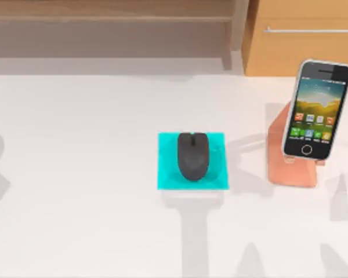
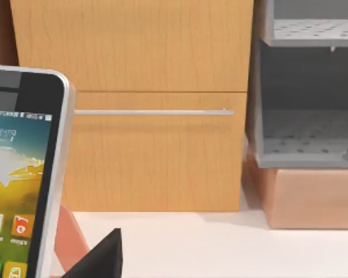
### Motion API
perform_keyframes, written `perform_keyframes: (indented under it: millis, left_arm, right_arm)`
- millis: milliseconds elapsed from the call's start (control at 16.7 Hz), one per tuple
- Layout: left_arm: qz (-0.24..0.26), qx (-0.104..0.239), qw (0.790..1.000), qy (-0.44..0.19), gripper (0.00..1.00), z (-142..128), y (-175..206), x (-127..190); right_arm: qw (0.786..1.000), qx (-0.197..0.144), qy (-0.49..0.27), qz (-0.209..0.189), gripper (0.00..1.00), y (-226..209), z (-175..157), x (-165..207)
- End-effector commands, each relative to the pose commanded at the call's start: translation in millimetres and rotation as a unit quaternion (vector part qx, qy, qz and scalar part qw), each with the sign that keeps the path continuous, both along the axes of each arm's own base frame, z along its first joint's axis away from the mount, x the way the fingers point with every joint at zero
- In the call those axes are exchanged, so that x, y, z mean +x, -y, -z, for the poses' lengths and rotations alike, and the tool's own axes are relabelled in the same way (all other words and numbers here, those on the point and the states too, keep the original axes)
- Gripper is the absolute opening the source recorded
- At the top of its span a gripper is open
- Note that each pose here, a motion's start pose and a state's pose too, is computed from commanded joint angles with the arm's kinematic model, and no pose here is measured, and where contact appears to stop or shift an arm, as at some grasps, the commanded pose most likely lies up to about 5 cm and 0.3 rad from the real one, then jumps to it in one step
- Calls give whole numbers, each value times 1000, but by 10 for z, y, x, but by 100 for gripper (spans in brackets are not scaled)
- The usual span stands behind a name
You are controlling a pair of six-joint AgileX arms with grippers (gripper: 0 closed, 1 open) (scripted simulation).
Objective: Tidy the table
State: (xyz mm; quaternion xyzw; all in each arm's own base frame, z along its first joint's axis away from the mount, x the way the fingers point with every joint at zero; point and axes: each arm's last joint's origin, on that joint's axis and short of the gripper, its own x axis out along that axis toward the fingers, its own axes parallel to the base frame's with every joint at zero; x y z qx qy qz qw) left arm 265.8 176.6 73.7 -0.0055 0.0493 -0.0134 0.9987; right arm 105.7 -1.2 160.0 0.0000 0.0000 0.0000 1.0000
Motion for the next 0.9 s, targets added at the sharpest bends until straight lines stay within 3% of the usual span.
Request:
perform_keyframes:
  millis: [720, 900]
  left_arm:
    - [0, 0, 1000, 0, 2, 0, 0, 0]
    - [0, 0, 1000, 0, 0, 0, 0, 0]
  right_arm:
    - [1000, 0, 0, 0, 100, 0, 0, 0]
    - [1000, 0, 0, 0, 100, 0, 0, 0]
